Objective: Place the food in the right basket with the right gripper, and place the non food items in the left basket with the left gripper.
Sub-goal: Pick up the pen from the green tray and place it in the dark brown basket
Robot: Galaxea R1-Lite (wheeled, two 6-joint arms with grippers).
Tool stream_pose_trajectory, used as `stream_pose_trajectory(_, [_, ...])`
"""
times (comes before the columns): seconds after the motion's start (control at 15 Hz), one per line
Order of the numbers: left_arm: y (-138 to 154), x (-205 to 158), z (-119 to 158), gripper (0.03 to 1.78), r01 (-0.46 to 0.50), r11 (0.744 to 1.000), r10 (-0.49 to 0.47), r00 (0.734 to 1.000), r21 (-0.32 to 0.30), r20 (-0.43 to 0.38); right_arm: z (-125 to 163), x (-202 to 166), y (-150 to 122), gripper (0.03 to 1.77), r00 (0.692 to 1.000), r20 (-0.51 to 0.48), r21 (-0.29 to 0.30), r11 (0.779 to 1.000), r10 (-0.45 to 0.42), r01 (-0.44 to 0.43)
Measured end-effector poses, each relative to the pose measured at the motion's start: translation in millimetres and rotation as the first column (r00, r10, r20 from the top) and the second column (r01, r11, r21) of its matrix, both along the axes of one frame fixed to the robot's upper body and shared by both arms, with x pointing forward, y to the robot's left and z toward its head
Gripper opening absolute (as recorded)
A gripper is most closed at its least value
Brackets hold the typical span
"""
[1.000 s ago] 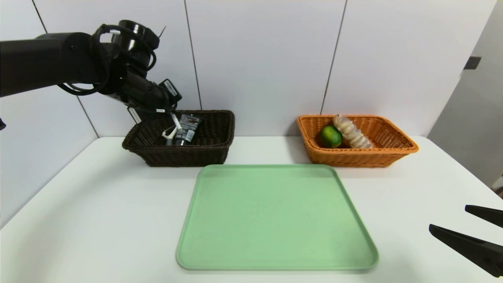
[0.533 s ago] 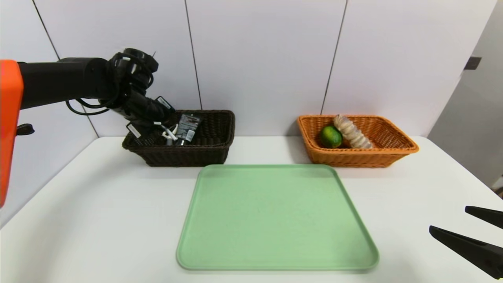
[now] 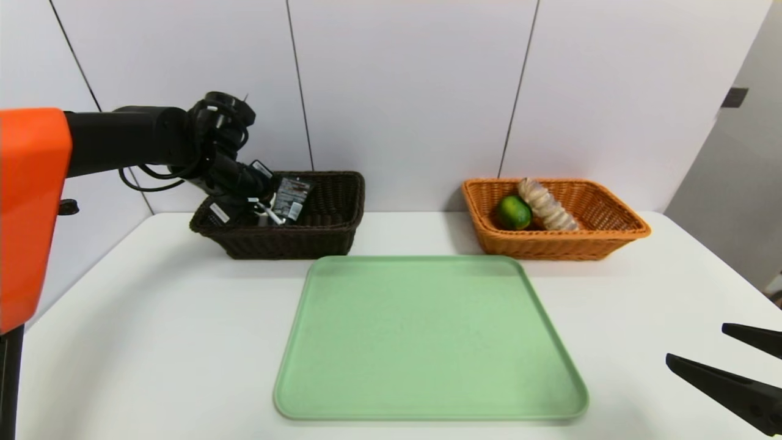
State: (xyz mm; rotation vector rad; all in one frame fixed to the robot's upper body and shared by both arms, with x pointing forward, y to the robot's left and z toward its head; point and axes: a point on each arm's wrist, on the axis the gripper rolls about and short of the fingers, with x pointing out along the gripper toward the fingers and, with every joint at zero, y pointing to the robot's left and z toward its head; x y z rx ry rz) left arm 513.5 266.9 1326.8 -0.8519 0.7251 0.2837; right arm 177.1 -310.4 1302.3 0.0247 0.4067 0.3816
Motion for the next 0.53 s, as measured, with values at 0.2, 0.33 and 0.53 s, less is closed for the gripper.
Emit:
stream_pose_trajectory(0.2, [2.5, 3.3, -5.6, 0.61, -0.009, 1.000, 0.009, 1.000, 0.003, -0.012, -1.4, -0.4, -0.1, 1.71, 1.000, -0.004, -0.001, 1.000, 0.000, 0.000])
stream_pose_trajectory(0.33, [2.0, 3.9, -7.0, 0.87, -0.009, 1.000, 0.009, 1.000, 0.005, -0.015, -1.6, -0.6, -0.2, 1.71, 1.000, -0.004, -0.001, 1.000, 0.000, 0.000])
stream_pose_trajectory(0.53, [3.1, 0.2, 0.6, 1.13, -0.006, 1.000, 0.006, 1.000, 0.011, 0.002, -1.4, -1.0, -0.3, 1.71, 1.000, -0.001, 0.000, 1.000, 0.000, 0.000])
